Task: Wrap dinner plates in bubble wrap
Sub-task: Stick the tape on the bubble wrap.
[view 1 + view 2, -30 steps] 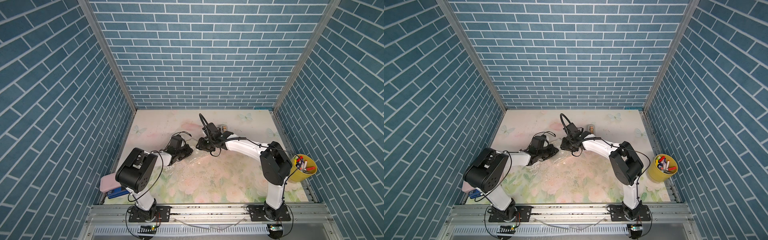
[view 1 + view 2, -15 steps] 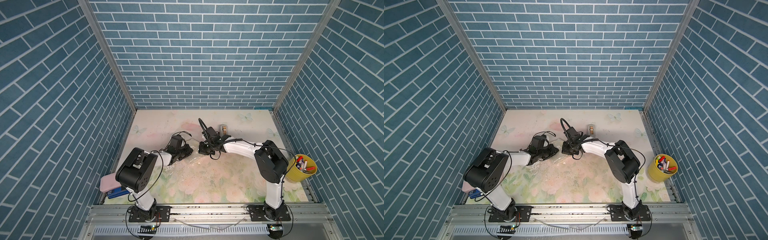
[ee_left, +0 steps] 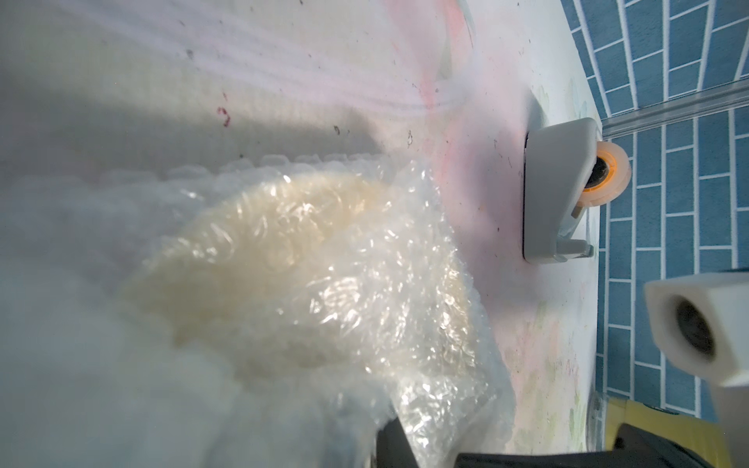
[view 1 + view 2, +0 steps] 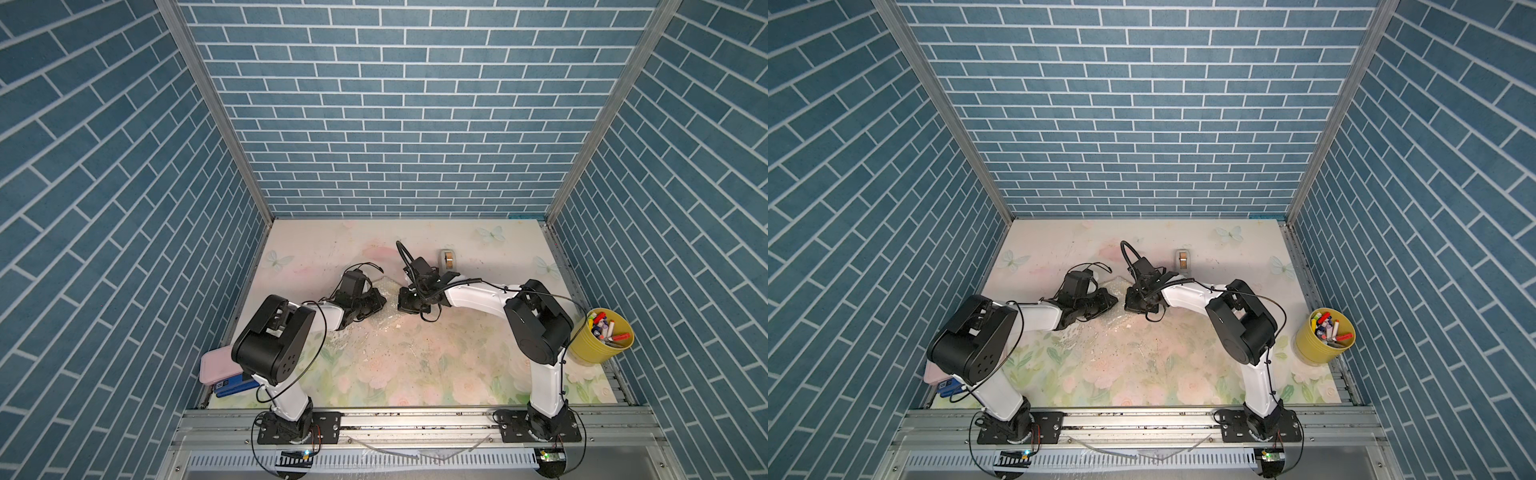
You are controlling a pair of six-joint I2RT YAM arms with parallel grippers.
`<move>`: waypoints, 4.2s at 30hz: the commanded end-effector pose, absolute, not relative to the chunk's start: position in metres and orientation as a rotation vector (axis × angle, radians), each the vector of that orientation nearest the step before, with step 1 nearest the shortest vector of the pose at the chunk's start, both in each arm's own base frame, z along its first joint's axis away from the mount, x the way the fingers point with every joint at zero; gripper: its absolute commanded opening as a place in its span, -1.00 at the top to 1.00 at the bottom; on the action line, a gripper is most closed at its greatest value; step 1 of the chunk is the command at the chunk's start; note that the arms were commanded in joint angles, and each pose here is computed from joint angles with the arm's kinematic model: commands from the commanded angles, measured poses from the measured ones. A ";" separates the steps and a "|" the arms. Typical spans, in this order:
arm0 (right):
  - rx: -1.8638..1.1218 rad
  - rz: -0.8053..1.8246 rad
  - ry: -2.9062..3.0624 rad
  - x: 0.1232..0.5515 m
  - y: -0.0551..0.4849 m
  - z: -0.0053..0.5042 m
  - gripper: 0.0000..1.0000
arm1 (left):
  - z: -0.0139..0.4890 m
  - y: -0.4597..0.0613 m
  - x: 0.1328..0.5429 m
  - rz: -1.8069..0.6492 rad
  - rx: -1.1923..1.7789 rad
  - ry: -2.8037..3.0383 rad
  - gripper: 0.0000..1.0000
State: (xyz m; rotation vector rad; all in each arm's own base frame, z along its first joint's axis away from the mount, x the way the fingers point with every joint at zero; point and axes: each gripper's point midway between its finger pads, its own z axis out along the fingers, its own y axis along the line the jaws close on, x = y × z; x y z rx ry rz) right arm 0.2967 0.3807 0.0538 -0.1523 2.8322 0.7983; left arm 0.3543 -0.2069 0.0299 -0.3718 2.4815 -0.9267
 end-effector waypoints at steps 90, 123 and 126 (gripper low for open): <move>-0.132 0.920 2.765 0.346 0.388 0.062 1.00 | -0.011 -0.189 0.323 -0.547 -0.406 2.809 0.76; -0.186 0.813 2.800 0.315 0.381 0.056 1.00 | -0.012 -0.195 0.327 -0.538 -0.419 2.825 0.70; -0.187 0.794 2.831 0.305 0.384 0.040 1.00 | -0.010 -0.196 0.327 -0.546 -0.421 2.826 0.64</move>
